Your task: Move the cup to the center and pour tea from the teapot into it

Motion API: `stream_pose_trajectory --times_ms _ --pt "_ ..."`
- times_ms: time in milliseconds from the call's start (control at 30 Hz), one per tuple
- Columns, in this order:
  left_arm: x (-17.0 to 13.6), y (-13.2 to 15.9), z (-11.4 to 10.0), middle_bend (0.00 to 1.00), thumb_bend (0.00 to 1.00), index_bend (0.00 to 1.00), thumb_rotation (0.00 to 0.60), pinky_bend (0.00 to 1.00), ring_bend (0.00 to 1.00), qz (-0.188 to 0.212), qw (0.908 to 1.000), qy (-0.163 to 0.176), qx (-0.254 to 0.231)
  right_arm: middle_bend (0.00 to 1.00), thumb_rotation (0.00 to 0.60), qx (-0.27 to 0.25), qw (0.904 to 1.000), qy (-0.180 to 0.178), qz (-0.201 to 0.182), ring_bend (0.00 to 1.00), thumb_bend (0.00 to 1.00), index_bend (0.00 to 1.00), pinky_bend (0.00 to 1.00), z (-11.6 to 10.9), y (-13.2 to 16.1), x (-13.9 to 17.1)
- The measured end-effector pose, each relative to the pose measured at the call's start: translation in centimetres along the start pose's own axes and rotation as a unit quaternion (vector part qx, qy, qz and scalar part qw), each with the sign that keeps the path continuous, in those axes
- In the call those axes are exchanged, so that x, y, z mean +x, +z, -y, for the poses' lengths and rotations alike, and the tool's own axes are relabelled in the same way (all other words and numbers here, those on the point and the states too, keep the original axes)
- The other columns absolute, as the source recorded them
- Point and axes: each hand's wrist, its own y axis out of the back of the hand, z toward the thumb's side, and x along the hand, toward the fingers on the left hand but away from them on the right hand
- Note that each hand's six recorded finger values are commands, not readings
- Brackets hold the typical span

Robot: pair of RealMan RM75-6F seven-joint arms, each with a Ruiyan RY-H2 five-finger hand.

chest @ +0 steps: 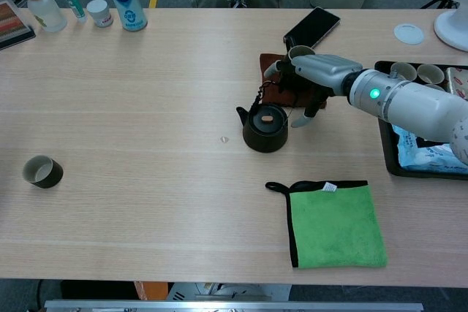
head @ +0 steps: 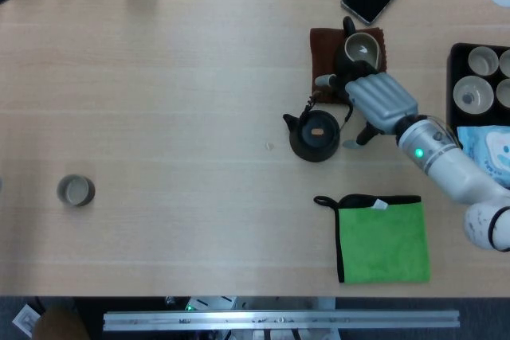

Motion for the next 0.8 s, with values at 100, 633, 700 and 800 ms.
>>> stream_pose_trajectory --times_ms 100,633,700,800 --pt "0.0 0.1 0.0 0.19 0.34 0.21 0.6 0.03 0.11 0.001 1.0 0.001 -0.001 0.35 0.6 -0.002 0.9999 -0.001 -0.013 0.23 0.0 0.16 0.0 -0.1 0.6 0.5" --pt "-0.7 -0.5 -0.4 0.19 0.34 0.21 0.6 0.03 0.11 -0.006 0.9999 0.008 -0.006 0.35 0.6 0.031 0.9923 0.03 -0.116 0.23 0.0 0.16 0.0 0.8 5.6 5.0" --pt "-0.8 -0.6 -0.4 0.19 0.34 0.21 0.6 0.03 0.11 -0.007 0.9999 0.008 -0.006 0.35 0.6 0.034 0.9921 0.026 -0.118 0.23 0.0 0.16 0.0 0.7 5.8 5.2" --pt "-0.9 -0.7 -0.3 0.19 0.34 0.21 0.6 0.03 0.11 -0.006 0.9999 0.007 -0.006 0.34 0.6 0.044 0.992 0.001 -0.118 0.23 0.0 0.16 0.0 0.2 5.9 5.2"
